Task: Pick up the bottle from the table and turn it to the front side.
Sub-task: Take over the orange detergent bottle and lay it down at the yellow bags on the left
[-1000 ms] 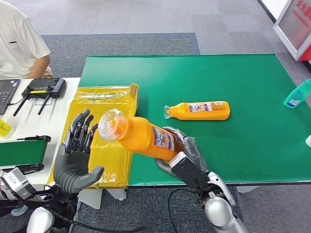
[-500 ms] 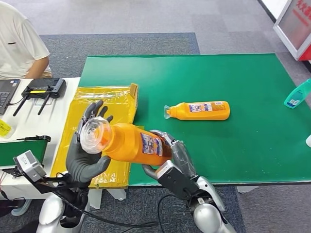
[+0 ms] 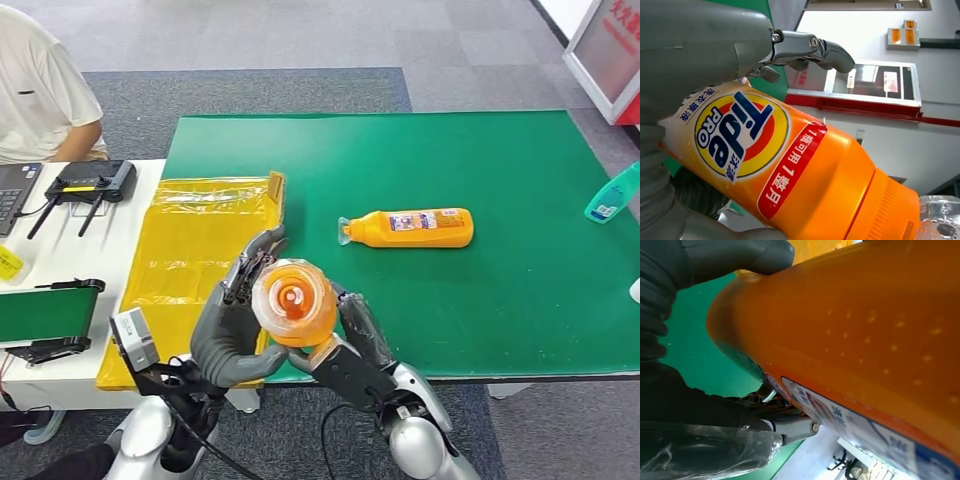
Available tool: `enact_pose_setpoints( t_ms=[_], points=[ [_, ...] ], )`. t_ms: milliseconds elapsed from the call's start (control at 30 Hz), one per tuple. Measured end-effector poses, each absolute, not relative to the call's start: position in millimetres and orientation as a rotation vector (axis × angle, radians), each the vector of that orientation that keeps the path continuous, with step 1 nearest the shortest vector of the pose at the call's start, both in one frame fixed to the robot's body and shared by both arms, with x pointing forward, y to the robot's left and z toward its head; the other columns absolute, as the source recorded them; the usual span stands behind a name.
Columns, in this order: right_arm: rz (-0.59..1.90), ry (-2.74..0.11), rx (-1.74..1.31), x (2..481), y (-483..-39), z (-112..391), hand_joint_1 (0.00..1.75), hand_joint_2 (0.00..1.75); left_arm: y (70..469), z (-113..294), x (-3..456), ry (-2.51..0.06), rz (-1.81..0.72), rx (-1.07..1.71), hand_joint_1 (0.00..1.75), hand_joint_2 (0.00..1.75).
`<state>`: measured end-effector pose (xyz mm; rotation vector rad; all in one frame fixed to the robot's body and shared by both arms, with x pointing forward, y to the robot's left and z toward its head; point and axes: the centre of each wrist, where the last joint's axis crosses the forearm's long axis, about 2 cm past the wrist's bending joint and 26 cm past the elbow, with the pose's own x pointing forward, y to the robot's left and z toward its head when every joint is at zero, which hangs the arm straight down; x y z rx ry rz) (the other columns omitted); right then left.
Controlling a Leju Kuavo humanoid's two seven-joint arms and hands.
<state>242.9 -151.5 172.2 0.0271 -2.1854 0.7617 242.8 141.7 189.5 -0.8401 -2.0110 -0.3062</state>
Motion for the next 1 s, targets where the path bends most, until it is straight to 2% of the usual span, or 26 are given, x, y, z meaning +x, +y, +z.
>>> enact_pose_setpoints(
  t_ms=[733, 867, 1000],
  points=[
    [0.762, -2.148, 0.025, 244.2, -150.3, 158.0, 1.75, 1.75, 164.2, 181.3, 252.5, -1.987, -0.692, -0.636, 0.03, 1.75],
    [0.775, -2.156, 0.005, 245.6, -149.1, 159.4, 1.75, 1.75, 164.7, 180.0, 251.5, -1.970, -0.675, -0.616, 1.75, 1.75],
    [0.785, -2.157, -0.007, 245.1, -147.6, 159.2, 1.75, 1.75, 164.3, 179.8, 251.1, -1.965, -0.652, -0.612, 1.75, 1.75]
  ],
)
